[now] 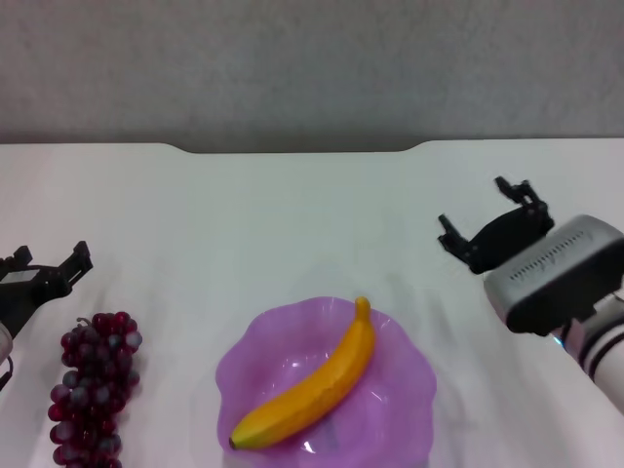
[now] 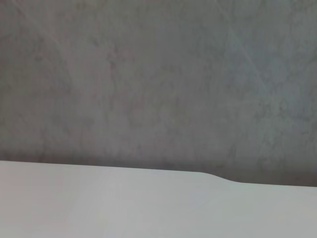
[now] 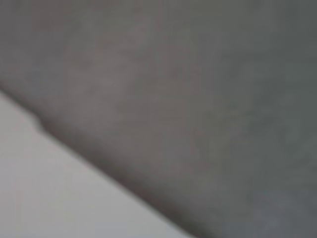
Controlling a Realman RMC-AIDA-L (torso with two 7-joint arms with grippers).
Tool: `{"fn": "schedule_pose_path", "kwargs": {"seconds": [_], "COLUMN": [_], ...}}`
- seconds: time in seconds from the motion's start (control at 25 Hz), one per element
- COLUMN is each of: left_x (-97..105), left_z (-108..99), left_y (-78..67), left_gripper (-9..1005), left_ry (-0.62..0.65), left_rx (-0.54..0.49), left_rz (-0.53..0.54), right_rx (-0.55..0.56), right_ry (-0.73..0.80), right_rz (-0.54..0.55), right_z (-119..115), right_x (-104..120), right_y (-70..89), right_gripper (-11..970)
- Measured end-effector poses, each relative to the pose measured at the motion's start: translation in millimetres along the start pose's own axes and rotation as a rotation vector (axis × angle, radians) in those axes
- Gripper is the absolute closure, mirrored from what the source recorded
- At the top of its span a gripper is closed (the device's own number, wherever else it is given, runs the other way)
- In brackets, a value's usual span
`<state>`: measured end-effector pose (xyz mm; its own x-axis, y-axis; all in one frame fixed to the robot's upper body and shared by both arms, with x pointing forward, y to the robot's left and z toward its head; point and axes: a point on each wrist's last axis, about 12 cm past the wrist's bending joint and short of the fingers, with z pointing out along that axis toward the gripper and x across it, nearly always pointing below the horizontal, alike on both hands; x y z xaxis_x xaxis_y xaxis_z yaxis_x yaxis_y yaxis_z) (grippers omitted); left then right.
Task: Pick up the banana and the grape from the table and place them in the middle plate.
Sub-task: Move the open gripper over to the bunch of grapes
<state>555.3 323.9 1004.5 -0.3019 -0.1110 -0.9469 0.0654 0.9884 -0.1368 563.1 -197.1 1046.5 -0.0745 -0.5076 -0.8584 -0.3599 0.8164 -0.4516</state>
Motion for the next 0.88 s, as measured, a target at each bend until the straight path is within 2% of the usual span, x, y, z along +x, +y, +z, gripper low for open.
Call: {"fn": "schedule_pose_path", "kwargs": {"seconds": [0.2,0.36,0.48,0.68,0.8,0.88], "left_x": [-1,-7,-14,-29,-45,-60], "left_z": [1,2,2,-1,-6,-11], "left_y": [-1.9,-9.7,-16.6,-32.3,-40.5,-46.6], "left_gripper": [126,126,126,127,127,127], "left_ry": [-0.004,-0.053,-0.101,-0.160,-0.161,-0.121], "left_rx": [0.008,0.060,0.116,0.250,0.265,0.216], "left_rz": [-0.006,-0.012,0.002,0.048,0.070,0.127], "right_rx": [0.115,0.104,0.086,0.048,0.035,0.034], "right_ry": [-0.154,-0.256,-0.238,-0.157,-0.129,-0.132], "right_rz": [0.001,0.090,0.128,0.122,0.129,0.136], "right_z": [-19,-34,-32,-23,-20,-19], "right_x": [25,35,40,46,47,46], "right_y": [-7.6,-12.6,-15.3,-15.2,-14.2,-13.9], "right_gripper": [80,80,80,79,79,79]}}
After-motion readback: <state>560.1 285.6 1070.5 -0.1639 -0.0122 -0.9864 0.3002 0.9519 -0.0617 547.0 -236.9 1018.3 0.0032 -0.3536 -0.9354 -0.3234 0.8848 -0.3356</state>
